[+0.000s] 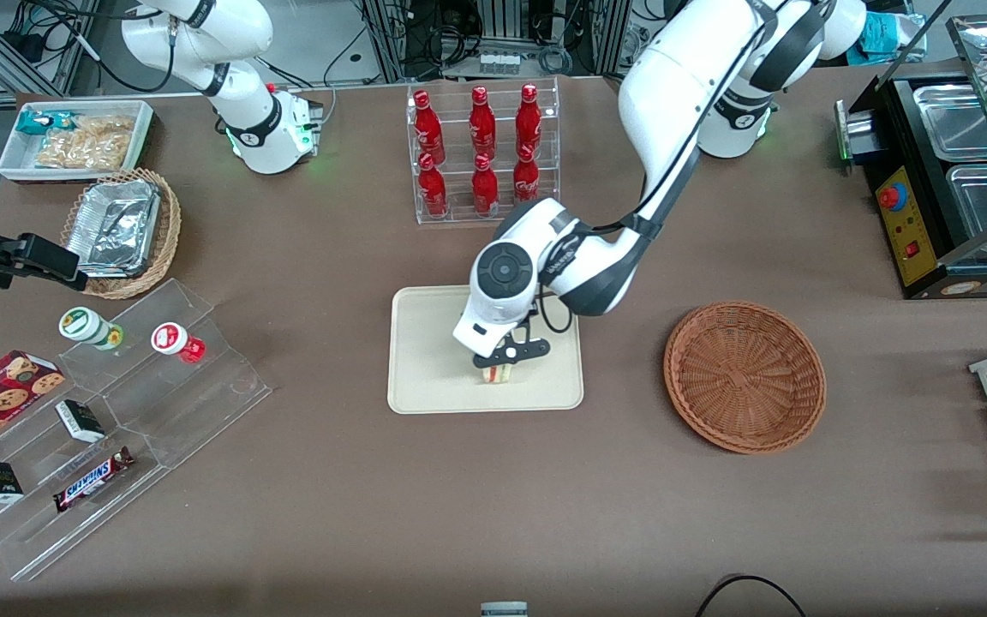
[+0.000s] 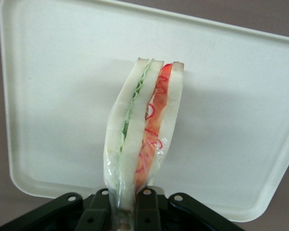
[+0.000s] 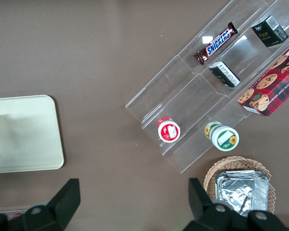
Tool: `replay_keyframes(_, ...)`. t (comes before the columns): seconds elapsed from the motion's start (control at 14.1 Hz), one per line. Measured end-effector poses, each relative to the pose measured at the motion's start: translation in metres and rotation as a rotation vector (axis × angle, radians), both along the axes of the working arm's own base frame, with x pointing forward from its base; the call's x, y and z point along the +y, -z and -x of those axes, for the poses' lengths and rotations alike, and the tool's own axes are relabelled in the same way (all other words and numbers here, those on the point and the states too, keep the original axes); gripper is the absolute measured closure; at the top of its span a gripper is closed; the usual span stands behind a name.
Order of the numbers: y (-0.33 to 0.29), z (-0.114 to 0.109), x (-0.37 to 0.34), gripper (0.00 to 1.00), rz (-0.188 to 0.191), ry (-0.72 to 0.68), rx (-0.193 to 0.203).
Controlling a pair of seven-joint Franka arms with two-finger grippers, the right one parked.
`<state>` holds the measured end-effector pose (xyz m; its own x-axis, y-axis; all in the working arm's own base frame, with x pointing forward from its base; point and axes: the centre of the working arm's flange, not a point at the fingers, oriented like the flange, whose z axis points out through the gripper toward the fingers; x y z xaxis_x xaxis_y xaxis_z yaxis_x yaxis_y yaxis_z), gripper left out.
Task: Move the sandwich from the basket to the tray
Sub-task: 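Lower the sandwich onto the cream tray and open the left gripper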
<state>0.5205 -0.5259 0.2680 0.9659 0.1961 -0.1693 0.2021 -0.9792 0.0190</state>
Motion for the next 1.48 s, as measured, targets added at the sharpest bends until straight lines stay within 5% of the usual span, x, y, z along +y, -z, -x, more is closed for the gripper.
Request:
replay_keyframes(0.21,0.013,0.002,-0.012,0.85,-0.022,-0.035,-0.076)
replay_keyframes(0.71,0.025,0.002,-0.015,0.83,-0.021,-0.055,-0.076)
replay_keyframes(1.13,-0.011,-0.006,-0.020,0.28,0.020,-0.070,-0.102)
replay_keyframes(1.34,-0.057,-0.010,-0.002,0.00,-0.036,-0.064,-0.106)
replay_keyframes(1.48,-0.089,-0.020,0.024,0.00,-0.085,-0.053,-0.102)
